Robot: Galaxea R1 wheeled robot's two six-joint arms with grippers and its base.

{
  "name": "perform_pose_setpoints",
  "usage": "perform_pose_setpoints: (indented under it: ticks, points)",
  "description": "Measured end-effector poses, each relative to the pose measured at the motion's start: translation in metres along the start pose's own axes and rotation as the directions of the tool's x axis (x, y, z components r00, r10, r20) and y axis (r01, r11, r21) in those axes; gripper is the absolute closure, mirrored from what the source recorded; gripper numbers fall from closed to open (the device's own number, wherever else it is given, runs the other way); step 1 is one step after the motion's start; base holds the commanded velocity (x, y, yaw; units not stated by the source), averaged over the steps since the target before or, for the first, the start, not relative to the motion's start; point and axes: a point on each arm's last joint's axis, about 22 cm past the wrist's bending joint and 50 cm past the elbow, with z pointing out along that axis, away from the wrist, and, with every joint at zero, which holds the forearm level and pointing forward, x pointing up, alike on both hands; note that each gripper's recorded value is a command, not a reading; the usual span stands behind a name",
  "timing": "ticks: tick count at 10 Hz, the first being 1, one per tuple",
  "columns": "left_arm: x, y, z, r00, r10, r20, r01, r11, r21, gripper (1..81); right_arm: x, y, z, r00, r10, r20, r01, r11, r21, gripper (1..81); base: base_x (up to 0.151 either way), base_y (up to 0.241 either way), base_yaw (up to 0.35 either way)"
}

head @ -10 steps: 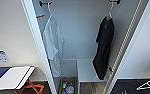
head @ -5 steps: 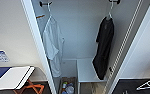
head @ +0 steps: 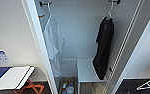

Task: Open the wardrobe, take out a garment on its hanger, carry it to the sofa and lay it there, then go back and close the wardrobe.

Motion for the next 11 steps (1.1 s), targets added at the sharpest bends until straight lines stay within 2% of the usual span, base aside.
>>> perform_pose_setpoints:
  ticks: [2, 7, 11]
  points:
    - [0.0, 0.0, -0.005, 1.0, -0.005, -0.021, 0.005, 1.0, 0.005, 1.0, 0.0, -0.001, 0.0, 1.0, 0.0, -0.001, 0.0, 1.0, 0.001, 1.0, 0.0, 0.0, 0.0]
    - [-0.005, -0.001, -0.017, 1.0, -0.02, -0.022, 0.02, 1.0, 0.023, 1.0, -0.002, 0.0, -0.003, 1.0, 0.005, 0.0, -0.005, 1.0, -0.005, 1.0, 0.0, 0.0, 0.0]
    - [-0.014, -0.003, -0.039, 0.999, -0.042, -0.022, 0.043, 0.997, 0.058, 1.0, -0.006, 0.002, -0.009, 1.0, 0.01, 0.007, -0.01, 1.0, -0.014, 1.0, 0.0, 0.0, 0.0]
